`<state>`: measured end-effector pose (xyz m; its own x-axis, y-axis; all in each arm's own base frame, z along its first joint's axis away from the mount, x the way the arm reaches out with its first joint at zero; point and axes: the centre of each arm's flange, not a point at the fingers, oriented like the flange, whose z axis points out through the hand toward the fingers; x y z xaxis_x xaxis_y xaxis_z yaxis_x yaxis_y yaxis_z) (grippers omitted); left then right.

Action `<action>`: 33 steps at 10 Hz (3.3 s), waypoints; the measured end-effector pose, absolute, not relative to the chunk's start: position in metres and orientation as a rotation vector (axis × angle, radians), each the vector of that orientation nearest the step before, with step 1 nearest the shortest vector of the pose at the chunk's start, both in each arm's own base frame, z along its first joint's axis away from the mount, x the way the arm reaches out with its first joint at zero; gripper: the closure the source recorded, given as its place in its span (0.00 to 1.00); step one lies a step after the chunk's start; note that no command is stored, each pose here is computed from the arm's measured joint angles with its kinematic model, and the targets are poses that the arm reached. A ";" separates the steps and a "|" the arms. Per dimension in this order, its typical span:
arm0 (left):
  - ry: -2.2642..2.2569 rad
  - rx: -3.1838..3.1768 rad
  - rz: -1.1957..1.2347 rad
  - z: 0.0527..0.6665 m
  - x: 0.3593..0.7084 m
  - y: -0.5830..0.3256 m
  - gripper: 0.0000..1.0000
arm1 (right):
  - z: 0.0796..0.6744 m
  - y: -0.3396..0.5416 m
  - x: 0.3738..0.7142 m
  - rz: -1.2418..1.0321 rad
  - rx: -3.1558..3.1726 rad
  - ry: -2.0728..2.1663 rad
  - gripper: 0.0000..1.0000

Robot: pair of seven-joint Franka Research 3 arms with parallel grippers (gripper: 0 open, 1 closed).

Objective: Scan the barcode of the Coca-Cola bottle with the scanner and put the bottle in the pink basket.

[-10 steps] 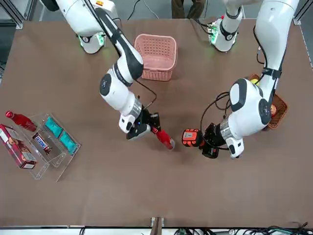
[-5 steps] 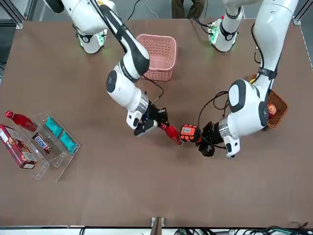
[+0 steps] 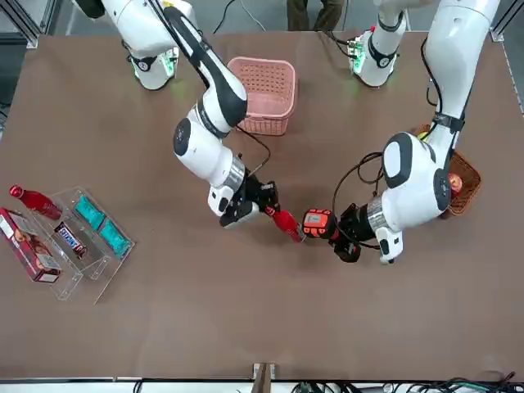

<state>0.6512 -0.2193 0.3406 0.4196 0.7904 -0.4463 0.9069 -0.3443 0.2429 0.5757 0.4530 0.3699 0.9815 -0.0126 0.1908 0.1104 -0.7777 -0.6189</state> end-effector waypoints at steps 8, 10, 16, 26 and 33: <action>1.441 2.226 -0.343 0.342 0.651 -0.218 0.64 | 0.395 0.445 0.552 -0.242 -2.459 -0.087 0.67; 1.441 2.226 -0.342 0.342 0.651 -0.218 0.64 | 0.395 0.444 0.553 -0.244 -2.459 -0.084 0.67; 1.440 2.226 -0.340 0.343 0.651 -0.218 0.64 | 0.395 0.444 0.553 -0.237 -2.457 -0.055 0.67; 1.509 2.190 -0.343 0.348 0.651 -0.213 0.64 | 0.528 0.397 0.397 0.241 -2.714 -0.511 0.67; 2.032 2.196 -0.075 0.303 0.652 -0.116 0.64 | 0.521 0.472 0.261 0.252 -2.906 -0.641 0.67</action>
